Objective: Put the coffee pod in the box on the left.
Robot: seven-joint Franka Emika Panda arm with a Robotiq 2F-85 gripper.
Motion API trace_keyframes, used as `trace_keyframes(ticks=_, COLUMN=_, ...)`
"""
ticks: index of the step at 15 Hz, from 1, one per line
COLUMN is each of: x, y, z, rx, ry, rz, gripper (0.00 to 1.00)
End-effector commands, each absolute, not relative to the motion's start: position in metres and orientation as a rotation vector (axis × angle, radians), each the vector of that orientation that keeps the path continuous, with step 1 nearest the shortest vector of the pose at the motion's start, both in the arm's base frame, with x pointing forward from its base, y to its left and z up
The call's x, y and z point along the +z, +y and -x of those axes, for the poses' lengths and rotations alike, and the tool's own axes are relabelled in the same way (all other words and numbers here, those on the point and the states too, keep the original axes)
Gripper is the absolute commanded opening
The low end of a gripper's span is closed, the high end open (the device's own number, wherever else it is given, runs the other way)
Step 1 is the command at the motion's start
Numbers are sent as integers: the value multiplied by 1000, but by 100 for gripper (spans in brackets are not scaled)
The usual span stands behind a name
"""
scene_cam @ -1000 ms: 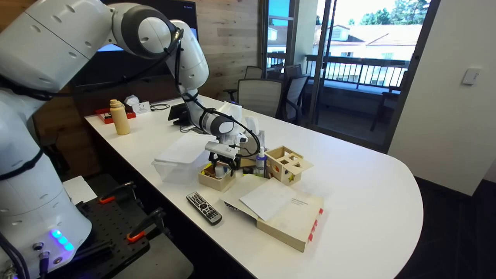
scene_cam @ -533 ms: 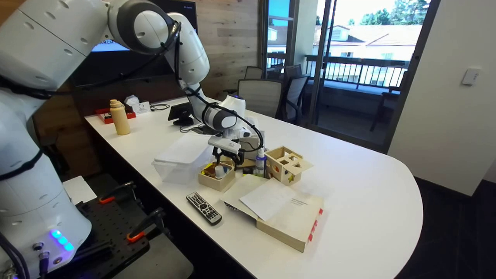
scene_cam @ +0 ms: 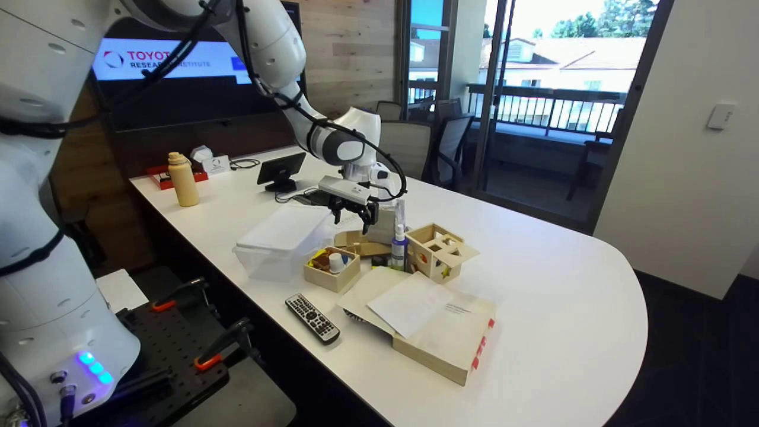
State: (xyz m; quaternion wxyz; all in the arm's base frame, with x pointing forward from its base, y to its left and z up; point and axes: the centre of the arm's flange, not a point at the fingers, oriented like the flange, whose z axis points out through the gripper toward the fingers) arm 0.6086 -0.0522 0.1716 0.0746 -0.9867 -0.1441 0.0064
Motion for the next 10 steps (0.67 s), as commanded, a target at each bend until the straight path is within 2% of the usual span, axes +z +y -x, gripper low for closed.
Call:
trace_keyframes(ticks=1, x=217, y=-57, z=-577, rx=2, ry=-425, rz=2959, gripper=100)
trace_keyframes(ticks=10, x=235, y=-55, z=-561, rx=4, ry=-404, rz=2974, gripper=100)
